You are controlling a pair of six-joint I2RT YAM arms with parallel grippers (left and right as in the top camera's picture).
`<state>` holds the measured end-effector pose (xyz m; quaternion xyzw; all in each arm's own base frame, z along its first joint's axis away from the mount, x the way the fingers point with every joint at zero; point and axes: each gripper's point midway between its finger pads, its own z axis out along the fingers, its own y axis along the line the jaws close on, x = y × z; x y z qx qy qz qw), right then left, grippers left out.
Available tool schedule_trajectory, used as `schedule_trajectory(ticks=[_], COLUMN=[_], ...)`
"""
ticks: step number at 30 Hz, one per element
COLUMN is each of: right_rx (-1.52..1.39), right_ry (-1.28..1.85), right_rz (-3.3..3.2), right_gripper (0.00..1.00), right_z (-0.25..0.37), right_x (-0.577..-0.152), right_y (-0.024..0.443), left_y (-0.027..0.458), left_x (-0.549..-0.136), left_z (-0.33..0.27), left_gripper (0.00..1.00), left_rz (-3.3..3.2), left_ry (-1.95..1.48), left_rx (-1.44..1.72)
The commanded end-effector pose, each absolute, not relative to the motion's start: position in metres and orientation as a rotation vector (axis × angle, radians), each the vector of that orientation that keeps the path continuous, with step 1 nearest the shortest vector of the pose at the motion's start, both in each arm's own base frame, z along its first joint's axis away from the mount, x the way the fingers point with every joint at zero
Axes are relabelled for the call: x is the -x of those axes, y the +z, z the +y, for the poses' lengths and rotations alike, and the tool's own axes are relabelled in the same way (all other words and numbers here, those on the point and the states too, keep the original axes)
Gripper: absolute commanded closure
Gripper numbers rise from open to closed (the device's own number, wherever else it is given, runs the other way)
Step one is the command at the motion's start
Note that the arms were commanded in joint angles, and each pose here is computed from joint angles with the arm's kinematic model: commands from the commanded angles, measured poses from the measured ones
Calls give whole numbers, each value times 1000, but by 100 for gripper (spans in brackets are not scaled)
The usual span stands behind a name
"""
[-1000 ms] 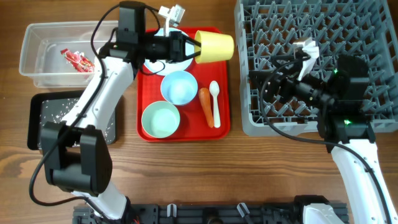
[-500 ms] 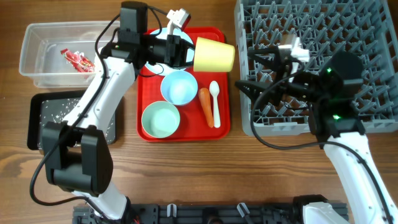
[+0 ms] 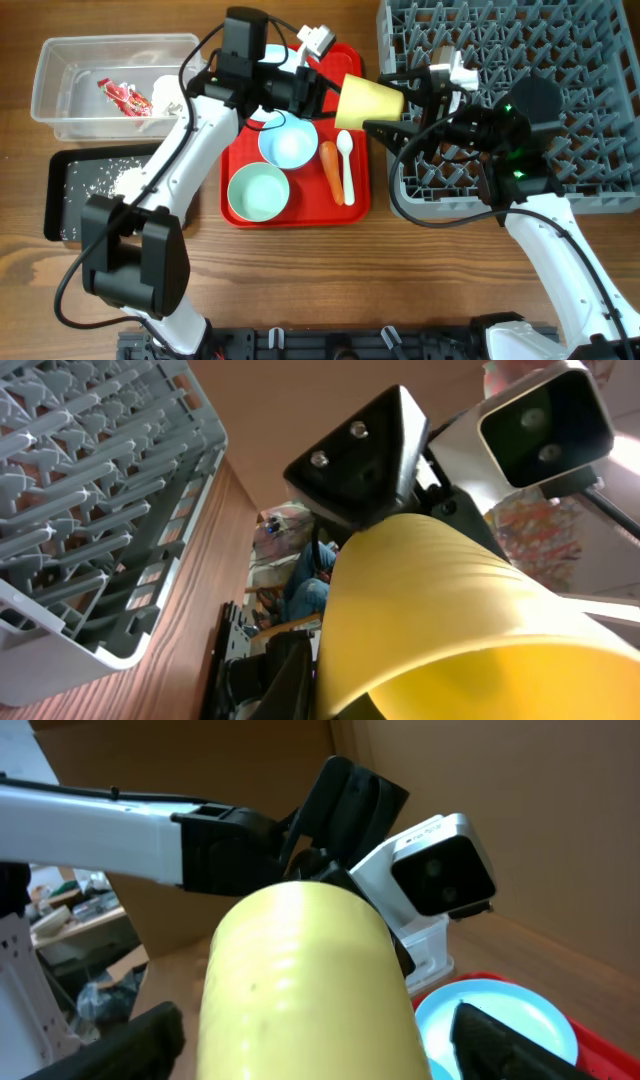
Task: Sort waste into correct bins and load items into the dishwasher rack
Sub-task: 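Move the yellow cup toward the right gripper above the rack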
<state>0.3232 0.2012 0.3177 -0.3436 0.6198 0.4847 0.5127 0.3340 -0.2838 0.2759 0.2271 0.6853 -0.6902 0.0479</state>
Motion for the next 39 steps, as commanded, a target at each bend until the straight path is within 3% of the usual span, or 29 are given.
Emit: schedule_trajectory(ticks=[1, 7, 11, 21, 27, 32, 35, 39], right_rx=[842, 841, 837, 897, 912, 915, 918, 914], right_ry=[1200, 1210, 1219, 1238, 1221, 1215, 1212, 1206], right_rz=[1485, 1496, 1510, 1460, 1445, 1439, 1433, 1432], right_gripper=[23, 33, 20, 15, 32, 55, 58, 61], right_z=[204, 205, 205, 207, 207, 207, 207, 205], right_x=[-322, -322, -321, -313, -313, -313, -313, -314], right_y=[322, 320, 317, 322, 322, 323, 324, 325], left_y=[280, 281, 282, 294, 294, 294, 295, 295], left_x=[-335, -336, -334, -327, -327, -327, -328, -331], left_z=[-285, -286, -286, -283, -283, -283, -283, -280], left_gripper=[96, 96, 96, 96, 96, 96, 95, 85], left_rz=[2063, 2045, 2048, 2065, 2076, 2075, 2074, 2070], left_ry=[-2071, -2061, -2076, -2196, -2203, -2203, -2200, -2194], left_rx=[-724, -741, -739, -729, -717, -718, -716, -707])
